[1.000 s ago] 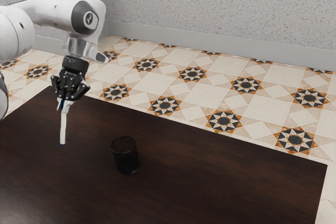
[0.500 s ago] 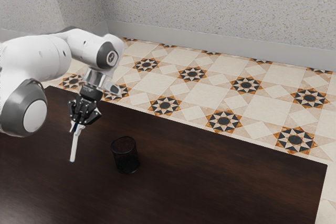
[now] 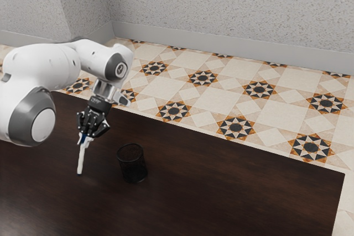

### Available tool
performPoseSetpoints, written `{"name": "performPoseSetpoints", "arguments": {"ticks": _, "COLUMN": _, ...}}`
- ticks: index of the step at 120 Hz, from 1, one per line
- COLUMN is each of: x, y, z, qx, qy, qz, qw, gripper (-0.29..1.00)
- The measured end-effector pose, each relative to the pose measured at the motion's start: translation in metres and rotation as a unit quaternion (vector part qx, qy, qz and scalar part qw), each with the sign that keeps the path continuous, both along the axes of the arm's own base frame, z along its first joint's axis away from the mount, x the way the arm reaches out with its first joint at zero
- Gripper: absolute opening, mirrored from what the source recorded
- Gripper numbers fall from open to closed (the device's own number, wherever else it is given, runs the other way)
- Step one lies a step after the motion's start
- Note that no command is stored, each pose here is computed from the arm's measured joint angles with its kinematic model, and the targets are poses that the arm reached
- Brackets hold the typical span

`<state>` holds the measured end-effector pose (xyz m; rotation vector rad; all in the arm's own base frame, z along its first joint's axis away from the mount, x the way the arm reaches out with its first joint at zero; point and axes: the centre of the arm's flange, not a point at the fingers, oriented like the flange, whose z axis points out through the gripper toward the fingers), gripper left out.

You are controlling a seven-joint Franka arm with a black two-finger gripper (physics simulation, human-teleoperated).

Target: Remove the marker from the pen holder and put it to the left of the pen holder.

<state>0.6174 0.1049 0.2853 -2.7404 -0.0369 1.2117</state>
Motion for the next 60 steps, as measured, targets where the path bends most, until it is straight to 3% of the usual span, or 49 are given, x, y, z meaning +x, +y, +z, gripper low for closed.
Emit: {"name": "performPoseSetpoints", "arguments": {"ticks": 60, "x": 0.0, "y": 0.0, "z": -0.019, "qx": -0.008, "qy": 0.007, "qz": -0.001, "qw": 1.0, "gripper": 0.36}}
